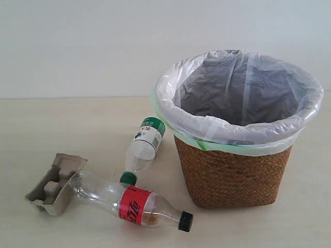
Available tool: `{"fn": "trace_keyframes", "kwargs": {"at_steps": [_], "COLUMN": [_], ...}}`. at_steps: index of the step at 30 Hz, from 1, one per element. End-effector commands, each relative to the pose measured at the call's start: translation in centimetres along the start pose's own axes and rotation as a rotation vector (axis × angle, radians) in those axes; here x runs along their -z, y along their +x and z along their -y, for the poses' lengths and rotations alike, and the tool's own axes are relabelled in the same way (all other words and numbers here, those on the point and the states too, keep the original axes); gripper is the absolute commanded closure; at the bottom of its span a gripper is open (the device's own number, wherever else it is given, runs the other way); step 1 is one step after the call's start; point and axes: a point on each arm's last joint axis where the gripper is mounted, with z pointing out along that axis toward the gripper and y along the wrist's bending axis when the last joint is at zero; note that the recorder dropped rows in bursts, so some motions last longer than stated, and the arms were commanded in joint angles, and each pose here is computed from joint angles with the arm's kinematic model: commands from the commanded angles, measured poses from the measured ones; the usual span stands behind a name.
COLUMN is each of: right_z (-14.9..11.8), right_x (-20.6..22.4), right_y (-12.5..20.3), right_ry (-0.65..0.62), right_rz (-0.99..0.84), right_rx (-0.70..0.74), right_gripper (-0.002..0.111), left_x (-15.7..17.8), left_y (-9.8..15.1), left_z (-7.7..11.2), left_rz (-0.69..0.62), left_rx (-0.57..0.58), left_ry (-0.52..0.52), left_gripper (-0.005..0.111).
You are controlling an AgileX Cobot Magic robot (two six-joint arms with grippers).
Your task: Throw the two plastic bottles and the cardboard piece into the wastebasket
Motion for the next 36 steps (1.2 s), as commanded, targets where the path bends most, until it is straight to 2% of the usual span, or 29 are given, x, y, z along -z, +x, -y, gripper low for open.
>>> {"fn": "trace_keyframes", "kwargs": {"at_steps": [1, 30, 32, 36], "right_z": [0.0, 0.0, 0.0, 0.0], "right_x": [0.0, 0.0, 0.0, 0.0], "right_y": [-0.1, -0.1, -0.1, -0.1], "right_ry": [0.007, 0.007, 0.007, 0.007], "right_rz": [0.012, 0.012, 0.012, 0.012], "right_rx": [0.008, 0.008, 0.008, 0.008], "right_gripper": [0.108, 0.108, 0.108, 0.108], "left_x": [0.0, 0.0, 0.0, 0.1], "left_y": [0.0, 0.0, 0.1, 0.0], "left_z": [0.0, 0.0, 0.2, 1.0], "left_rz": [0.009, 0.006, -0.006, -0.023], "left_rx": [-0.001, 0.005, 0.131, 0.566], "left_ry": [-0.006, -0.004, 0.019, 0.108], "left_gripper": [0.103, 0.103, 0.103, 0.103]}}
